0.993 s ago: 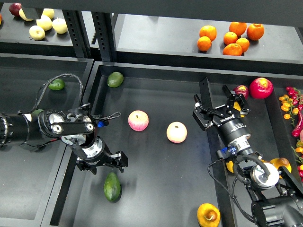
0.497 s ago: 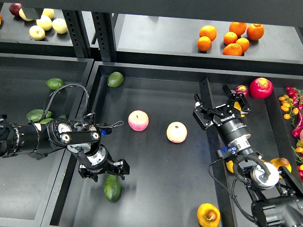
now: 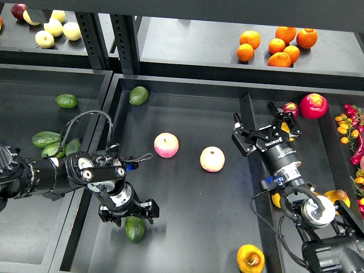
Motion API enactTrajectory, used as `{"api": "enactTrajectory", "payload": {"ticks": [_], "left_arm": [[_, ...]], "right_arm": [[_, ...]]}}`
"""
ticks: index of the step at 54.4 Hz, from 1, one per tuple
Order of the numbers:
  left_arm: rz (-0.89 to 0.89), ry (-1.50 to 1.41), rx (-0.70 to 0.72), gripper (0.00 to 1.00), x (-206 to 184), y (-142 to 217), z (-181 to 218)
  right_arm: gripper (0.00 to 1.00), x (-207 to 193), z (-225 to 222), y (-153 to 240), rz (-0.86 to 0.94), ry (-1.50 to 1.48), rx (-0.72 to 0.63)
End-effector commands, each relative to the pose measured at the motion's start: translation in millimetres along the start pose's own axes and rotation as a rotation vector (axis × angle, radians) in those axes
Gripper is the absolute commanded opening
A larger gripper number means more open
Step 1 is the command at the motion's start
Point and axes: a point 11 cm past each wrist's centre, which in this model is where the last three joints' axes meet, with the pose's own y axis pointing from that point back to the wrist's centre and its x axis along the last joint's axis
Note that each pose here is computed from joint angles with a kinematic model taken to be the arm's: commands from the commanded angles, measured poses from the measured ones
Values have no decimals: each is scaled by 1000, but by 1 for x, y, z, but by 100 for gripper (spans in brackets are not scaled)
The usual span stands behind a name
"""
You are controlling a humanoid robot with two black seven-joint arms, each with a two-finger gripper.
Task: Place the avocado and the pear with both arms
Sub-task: 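Lower the left gripper over the dark green avocado and close it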
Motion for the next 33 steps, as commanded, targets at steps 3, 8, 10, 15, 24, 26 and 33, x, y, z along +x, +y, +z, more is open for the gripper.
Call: {"api": "enactTrajectory", "payload": {"ticks": [3,8,10,15,24,26,33], "left_arm": [[-8,6,4,99,-3,-5,-2],[-7,12,7,97,-3,-6,-4],[-6,14,8,97,-3,-7,-5],[-8,15,9,93,-4,-8,-5],[6,27,13,74,1,-8,-6],[5,31,12,71,1,-8,-6],[-4,38,10,58,-2,-11,-7]], "right_arm": [[100,0,0,0,-2,0,1],[100,1,0,2,-3,-2,2],[100,2,0,3,-3,-3,2],[100,2,0,4,-2,-4,5],[100,2,0,4,-2,-5,5],[100,2,0,4,-4,-5,4],[100,3,0,6,0,-8,6]]}}
